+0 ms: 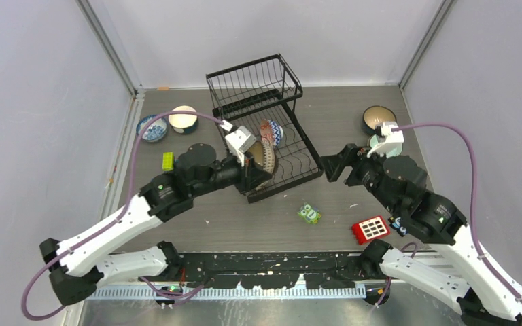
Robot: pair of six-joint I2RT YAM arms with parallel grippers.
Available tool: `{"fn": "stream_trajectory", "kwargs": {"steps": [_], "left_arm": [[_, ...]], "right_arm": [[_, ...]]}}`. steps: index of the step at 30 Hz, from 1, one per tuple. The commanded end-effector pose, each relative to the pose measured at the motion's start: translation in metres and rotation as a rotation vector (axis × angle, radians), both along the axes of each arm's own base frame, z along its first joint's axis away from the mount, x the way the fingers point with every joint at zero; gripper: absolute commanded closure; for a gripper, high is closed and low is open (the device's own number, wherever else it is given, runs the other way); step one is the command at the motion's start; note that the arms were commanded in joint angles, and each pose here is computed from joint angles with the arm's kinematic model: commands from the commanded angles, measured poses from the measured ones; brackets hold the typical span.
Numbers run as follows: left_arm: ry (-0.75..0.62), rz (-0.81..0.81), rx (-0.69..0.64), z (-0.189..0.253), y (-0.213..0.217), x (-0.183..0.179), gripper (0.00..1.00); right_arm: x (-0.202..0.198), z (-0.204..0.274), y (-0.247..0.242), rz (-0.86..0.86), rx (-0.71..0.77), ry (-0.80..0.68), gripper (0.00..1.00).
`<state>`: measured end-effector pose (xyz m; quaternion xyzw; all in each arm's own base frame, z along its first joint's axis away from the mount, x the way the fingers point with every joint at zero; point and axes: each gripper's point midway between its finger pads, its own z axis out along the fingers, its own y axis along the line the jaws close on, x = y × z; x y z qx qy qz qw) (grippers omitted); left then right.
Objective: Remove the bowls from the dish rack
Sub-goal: Pick up the bowl from the dish rack, then place the bowl with the bowl.
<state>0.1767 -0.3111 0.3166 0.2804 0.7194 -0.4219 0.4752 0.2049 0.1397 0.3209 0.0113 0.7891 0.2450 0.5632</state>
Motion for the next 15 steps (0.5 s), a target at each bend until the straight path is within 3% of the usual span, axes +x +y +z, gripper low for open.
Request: {"fn": "stream_trajectory", "kwargs": {"steps": [1, 6, 15], "left_arm": [[-0.132, -0.014, 0.26, -0.005, 0.048, -0.014, 1.0], [-0.216, -0.096, 0.408, -0.012, 0.062, -0.034, 1.0], [-0.504, -0.315, 0.713, -0.057, 0.054, -0.059, 1.0]], "right_arm": [[-0.008, 0.022, 0.026, 0.159, -0.043, 0.034, 0.14], [-0.015, 0.026, 0.056, 0.307, -0.071, 0.129, 0.14], [-0.023, 0.012, 0.083, 0.438, -0.101, 0.263, 0.14]]}}
